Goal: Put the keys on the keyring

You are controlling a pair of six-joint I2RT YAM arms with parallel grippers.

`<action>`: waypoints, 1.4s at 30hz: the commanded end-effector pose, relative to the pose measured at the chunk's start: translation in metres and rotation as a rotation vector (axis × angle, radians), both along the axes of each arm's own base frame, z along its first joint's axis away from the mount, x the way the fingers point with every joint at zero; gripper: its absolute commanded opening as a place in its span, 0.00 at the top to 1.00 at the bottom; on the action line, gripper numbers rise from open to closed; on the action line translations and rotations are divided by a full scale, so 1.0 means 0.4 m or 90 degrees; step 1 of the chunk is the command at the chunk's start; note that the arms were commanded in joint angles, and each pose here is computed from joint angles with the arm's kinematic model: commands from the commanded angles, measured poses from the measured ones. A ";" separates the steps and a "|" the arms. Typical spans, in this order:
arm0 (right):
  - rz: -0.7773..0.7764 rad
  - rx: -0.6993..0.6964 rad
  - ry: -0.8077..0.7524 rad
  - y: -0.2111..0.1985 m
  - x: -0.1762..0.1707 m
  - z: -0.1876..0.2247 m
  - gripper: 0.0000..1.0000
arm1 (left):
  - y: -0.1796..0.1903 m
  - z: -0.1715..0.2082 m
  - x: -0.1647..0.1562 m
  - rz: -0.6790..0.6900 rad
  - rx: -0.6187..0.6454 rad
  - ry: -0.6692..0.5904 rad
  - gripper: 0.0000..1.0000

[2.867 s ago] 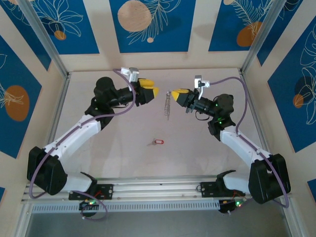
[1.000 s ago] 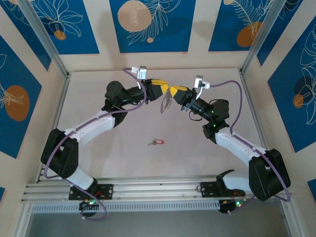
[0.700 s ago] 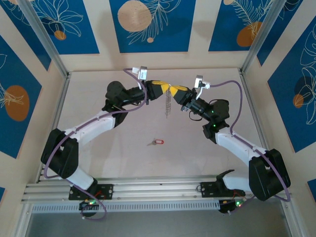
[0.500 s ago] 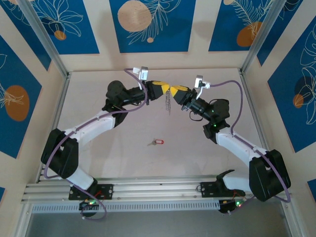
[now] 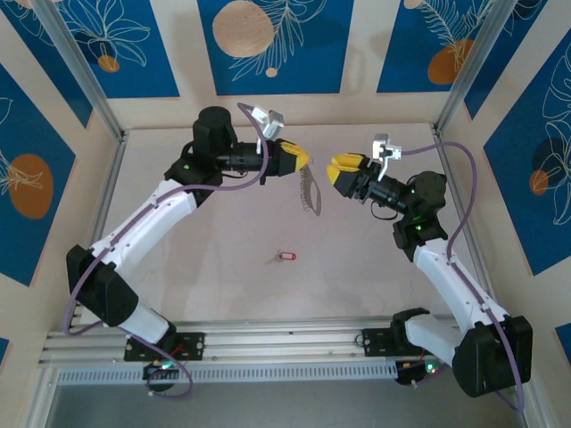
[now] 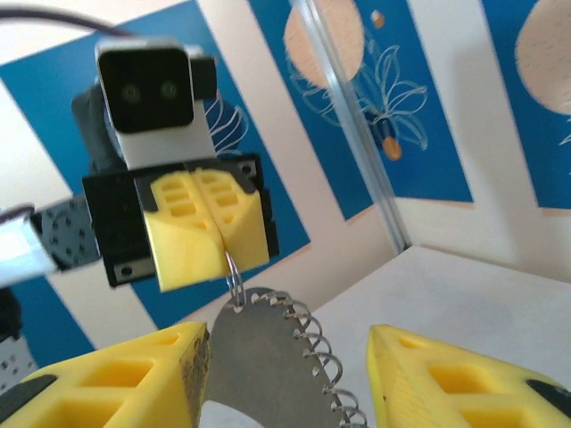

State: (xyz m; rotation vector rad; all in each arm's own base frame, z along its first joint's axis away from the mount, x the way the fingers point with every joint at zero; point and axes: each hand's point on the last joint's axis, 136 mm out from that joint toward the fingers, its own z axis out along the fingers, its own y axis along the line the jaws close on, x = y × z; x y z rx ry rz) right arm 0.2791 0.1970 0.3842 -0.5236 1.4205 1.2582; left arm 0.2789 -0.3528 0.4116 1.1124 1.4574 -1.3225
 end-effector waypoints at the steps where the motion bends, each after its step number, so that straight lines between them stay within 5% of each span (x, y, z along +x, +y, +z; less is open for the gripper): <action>1: 0.068 -0.038 -0.030 0.023 -0.045 0.009 0.50 | 0.008 -0.021 -0.045 -0.048 0.052 -0.013 1.00; 23: 0.109 -0.036 -0.027 0.115 -0.024 0.001 0.60 | 0.009 -0.023 -0.054 -0.049 0.079 -0.032 1.00; 28: 0.107 -0.032 -0.023 0.121 -0.015 0.000 0.68 | 0.007 -0.022 -0.060 -0.053 0.077 -0.033 1.00; 37: 0.102 -0.022 -0.014 0.124 0.001 -0.004 1.00 | 0.003 -0.021 -0.071 -0.062 0.075 -0.032 1.00; 40: 0.093 -0.018 -0.012 0.122 0.004 -0.007 1.00 | 0.003 -0.011 -0.063 -0.045 0.066 -0.031 0.99; 42: 0.075 -0.011 -0.011 0.113 0.012 -0.010 1.00 | 0.009 0.003 -0.042 0.000 0.049 -0.033 0.89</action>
